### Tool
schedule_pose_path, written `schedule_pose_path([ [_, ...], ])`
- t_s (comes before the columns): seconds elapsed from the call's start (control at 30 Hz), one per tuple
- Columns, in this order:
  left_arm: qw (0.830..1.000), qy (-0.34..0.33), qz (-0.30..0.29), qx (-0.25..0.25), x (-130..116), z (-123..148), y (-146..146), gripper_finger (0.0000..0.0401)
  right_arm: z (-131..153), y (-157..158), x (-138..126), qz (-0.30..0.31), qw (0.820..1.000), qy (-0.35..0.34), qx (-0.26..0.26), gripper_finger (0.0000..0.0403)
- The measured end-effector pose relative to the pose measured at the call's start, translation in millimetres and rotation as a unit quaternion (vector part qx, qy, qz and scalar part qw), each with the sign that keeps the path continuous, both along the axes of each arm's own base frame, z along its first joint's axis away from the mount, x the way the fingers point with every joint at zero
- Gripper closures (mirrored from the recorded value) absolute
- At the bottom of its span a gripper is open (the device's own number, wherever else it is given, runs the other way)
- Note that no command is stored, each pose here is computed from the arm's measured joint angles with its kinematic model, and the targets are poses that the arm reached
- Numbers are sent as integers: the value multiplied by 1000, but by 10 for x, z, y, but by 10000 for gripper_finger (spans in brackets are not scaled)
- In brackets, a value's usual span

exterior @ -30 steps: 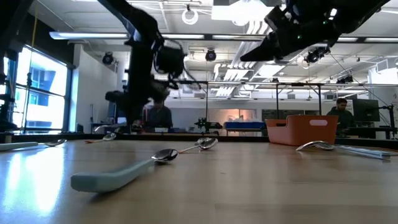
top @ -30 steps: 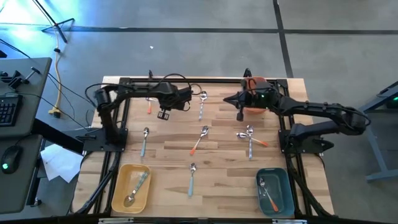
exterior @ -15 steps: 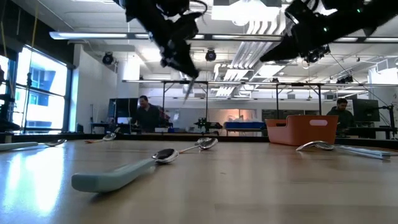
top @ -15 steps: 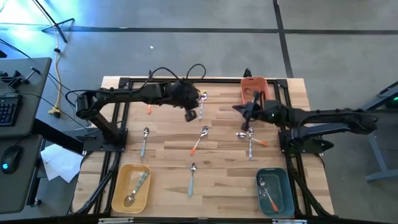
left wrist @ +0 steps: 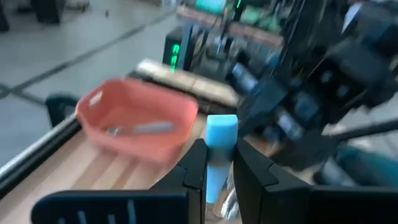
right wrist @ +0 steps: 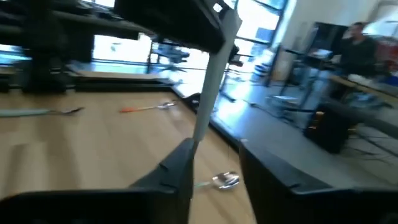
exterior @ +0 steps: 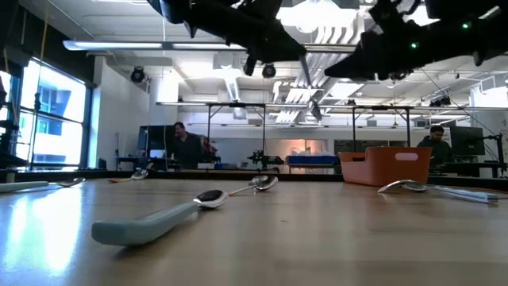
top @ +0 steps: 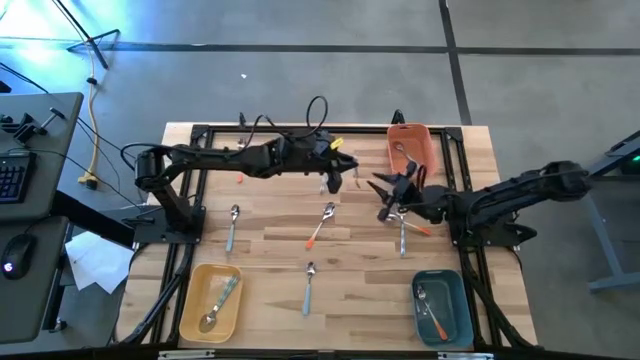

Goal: Sort silverware by color (type)
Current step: Put the top left blue spoon into the orange bin

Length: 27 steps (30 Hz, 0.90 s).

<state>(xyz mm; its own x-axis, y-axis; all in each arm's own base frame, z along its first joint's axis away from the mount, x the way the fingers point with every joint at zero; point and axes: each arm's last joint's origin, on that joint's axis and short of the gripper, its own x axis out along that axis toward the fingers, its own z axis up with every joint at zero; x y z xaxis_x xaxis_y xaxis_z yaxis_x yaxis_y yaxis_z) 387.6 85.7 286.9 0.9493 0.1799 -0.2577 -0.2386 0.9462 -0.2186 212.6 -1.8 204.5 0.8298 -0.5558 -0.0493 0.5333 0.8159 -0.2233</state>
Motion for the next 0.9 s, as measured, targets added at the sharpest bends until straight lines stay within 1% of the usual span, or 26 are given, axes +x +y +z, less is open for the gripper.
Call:
schedule_pose_path([
  [0.1,1000,-29,-5,3,17,62,-43,367,83,-2,93,-15,1000,-1,-9,247],
  [0.17,999,-36,-4,1,23,74,-54,367,114,0,138,-15,1000,-2,-11,227],
  [0.23,999,-45,-4,-1,31,87,-70,367,130,4,167,-12,1000,-2,-11,218],
  [0.33,999,-51,-2,-5,34,98,-75,367,161,-4,202,-14,1000,-2,-15,218],
  [0.43,999,-53,0,-5,40,102,-101,367,189,-34,226,-17,1000,-3,-19,238],
  [0.5,998,-55,0,-4,42,106,-112,367,202,-56,231,-21,1000,-5,-20,265],
  [0.57,998,-60,4,-4,44,116,-112,367,204,-75,231,-22,1000,-5,-19,304],
  [0.67,998,-64,11,-6,43,122,-103,367,200,-102,233,-20,1000,-3,-19,374],
  [0.7,998,-64,15,-5,41,118,-99,367,200,-111,232,-23,1000,-3,-18,385],
  [0.73,998,-64,18,-5,41,118,-97,367,200,-115,232,-22,1000,-2,-19,388],
  [0.8,998,-65,20,-4,41,121,-95,363,201,-114,232,-21,1000,-3,-19,379],
  [0.9,998,-61,32,8,43,119,-107,336,202,-112,227,-18,1000,2,-22,384],
])
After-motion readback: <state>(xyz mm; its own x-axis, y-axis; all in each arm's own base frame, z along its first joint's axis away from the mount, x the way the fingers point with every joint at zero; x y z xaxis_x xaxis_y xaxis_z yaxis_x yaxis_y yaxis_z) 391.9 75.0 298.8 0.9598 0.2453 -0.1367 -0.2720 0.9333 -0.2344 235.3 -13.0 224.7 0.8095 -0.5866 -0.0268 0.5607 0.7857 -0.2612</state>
